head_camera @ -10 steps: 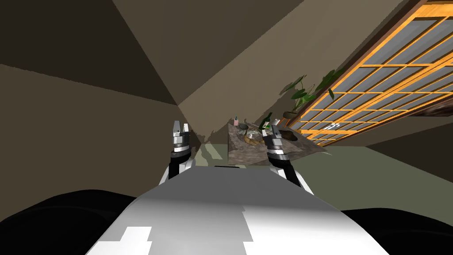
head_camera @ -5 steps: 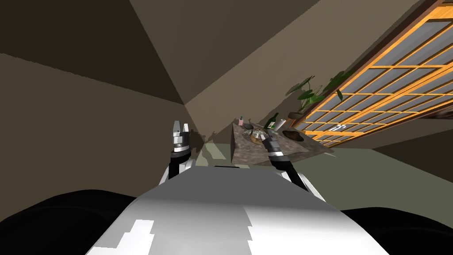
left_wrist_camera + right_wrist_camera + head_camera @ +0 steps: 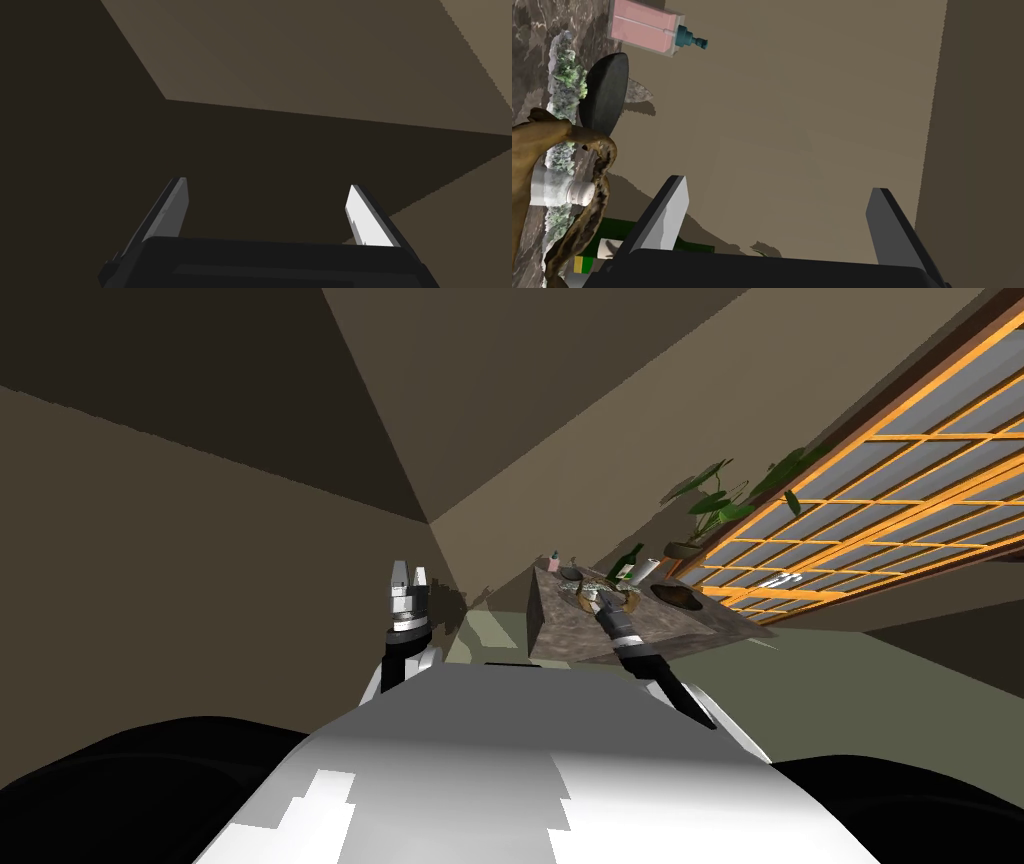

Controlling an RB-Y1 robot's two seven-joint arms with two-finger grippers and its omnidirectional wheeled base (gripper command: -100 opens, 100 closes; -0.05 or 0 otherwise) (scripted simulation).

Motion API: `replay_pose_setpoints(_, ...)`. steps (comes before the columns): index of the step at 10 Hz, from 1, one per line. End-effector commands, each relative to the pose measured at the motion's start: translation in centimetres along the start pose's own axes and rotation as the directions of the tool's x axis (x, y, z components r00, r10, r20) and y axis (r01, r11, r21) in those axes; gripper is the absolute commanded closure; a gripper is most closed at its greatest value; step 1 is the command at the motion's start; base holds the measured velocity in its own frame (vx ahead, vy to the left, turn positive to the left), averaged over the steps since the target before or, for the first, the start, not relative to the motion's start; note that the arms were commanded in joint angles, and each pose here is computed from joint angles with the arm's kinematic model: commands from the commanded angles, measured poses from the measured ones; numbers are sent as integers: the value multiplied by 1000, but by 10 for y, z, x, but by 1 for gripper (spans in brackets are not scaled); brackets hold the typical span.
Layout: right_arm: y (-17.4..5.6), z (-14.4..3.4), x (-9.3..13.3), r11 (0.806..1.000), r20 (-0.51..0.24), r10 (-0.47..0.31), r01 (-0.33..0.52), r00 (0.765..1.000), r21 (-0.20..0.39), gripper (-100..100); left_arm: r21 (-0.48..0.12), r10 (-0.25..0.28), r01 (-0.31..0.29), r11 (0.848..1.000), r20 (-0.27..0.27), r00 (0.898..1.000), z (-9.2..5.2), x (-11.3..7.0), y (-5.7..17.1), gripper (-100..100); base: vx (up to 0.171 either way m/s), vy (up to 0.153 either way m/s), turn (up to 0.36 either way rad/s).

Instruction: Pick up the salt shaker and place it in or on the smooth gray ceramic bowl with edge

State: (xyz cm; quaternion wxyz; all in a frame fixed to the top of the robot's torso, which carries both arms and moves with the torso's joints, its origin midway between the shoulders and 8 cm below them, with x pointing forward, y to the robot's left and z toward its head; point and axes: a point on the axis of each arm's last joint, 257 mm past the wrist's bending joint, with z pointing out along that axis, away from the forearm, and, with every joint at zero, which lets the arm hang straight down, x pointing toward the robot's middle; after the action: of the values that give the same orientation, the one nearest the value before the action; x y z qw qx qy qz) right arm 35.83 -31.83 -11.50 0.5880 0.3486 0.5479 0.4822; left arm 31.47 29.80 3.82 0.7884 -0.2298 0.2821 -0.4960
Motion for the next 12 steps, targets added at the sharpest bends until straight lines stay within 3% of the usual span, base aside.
replay_pose_setpoints(1,-23,-6,-2,997,-27,-27,29,999,75,-100,0,0,0,1000,0,1000,0,0,0,0,-19,116,68)
replay_pose_setpoints(2,-23,-6,-1,997,-31,-30,32,999,75,-100,0,0,0,1000,0,1000,0,0,0,0,-17,84,21)
replay_pose_setpoints(3,-42,-13,-5,989,-47,-45,51,998,139,-100,0,0,0,1000,0,1000,0,0,0,0,-4,92,76)
replay_pose_setpoints(4,-42,-13,-4,988,-57,-53,60,997,139,-100,0,0,0,1000,0,1000,0,0,0,0,-3,71,26)
replay_pose_setpoints(5,-61,-21,-9,976,-77,-69,84,995,203,-100,0,0,0,1000,0,1000,0,0,0,0,-3,81,71)
replay_pose_setpoints(6,-61,-21,-8,975,-84,-75,91,994,203,-100,0,0,0,1000,0,1000,0,0,0,0,-5,73,25)
replay_pose_setpoints(7,-80,-30,-14,957,-105,-91,116,990,265,-100,0,0,0,1000,0,1000,0,0,0,0,-10,86,85)
replay_pose_setpoints(8,-80,-29,-13,956,-112,-96,123,989,265,-100,0,0,0,1000,0,1000,0,0,0,0,-7,65,30)
replay_pose_setpoints(9,-99,-39,-20,933,-134,-112,151,985,326,-100,0,0,0,1000,0,1000,0,0,0,0,-9,68,55)
replay_pose_setpoints(10,-99,-39,-20,932,-141,-117,157,983,325,-100,0,0,0,1000,0,1000,0,0,0,0,-3,58,42)
replay_pose_setpoints(11,-116,-49,-27,904,-166,-134,189,977,383,-100,0,0,0,1000,0,1000,0,0,0,0,9,60,108)
replay_pose_setpoints(12,-116,-48,-27,904,-170,-136,193,976,383,-100,0,0,0,1000,0,1000,0,0,0,0,6,47,38)
